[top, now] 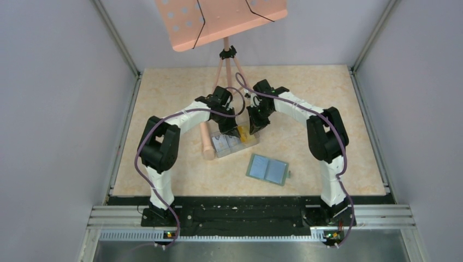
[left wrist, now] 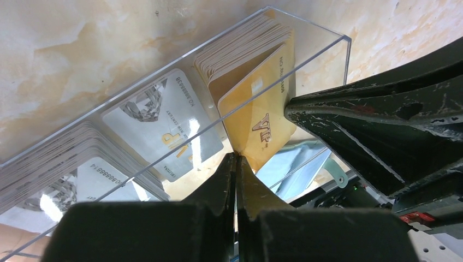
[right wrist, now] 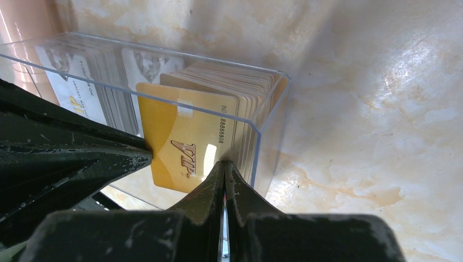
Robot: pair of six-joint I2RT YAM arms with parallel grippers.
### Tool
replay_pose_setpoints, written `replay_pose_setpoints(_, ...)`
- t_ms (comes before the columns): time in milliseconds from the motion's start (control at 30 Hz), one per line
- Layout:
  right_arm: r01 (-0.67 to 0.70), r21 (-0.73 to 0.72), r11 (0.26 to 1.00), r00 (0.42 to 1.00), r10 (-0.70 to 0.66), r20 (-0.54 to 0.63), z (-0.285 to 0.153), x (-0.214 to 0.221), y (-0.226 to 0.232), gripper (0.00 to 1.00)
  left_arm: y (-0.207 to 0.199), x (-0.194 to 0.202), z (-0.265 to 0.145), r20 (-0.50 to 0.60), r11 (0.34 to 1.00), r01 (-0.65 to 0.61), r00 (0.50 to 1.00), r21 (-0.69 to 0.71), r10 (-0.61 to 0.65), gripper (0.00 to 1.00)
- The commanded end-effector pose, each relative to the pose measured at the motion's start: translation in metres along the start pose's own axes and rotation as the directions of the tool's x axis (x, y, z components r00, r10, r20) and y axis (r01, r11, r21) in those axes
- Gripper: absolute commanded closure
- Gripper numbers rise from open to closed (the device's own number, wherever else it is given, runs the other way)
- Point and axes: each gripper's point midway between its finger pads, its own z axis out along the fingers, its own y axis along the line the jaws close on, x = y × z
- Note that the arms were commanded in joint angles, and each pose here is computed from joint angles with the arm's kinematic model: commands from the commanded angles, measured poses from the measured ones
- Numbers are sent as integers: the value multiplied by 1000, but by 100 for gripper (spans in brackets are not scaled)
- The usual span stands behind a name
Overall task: Put the credit cards into the card holder
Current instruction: Pick up the credit card from the storage box.
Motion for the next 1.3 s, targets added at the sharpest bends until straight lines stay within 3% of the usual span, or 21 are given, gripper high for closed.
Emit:
replay_pose_setpoints(0, 10, 45, 999, 999, -9, -35, 15, 13, -11, 100, -41, -25, -24, 112, 991, -86, 991, 101, 75, 97)
replay_pose_setpoints(133, 10, 42, 999, 999, -9, -33, 15, 12, -10, 100, -31, -18, -15, 55, 995, -87, 995, 59, 83, 85)
replay_pose_setpoints(300, 12, 41, 999, 999, -10, -33, 14, 12, -10, 100, -12, -9, -4, -21, 994, -106, 994, -14, 105, 78)
replay_pose_setpoints(567, 11, 33, 999, 999, -10, -33, 13, 13, -7, 100, 3, -6, -4, -58, 983, -157, 987, -98, 152, 61)
replay_pose_setpoints(1033, 12, -12, 1000, 1000, -12, -25, 11, 10, 1, 100, 3, 1, 7, -101, 980, -175, 981, -96, 165, 61)
replay_pose_setpoints(1267, 11, -57, 998, 1000, -12, -10, 8, 8, 11, 100, -2, 5, 13, -111, 984, -168, 981, -58, 161, 75)
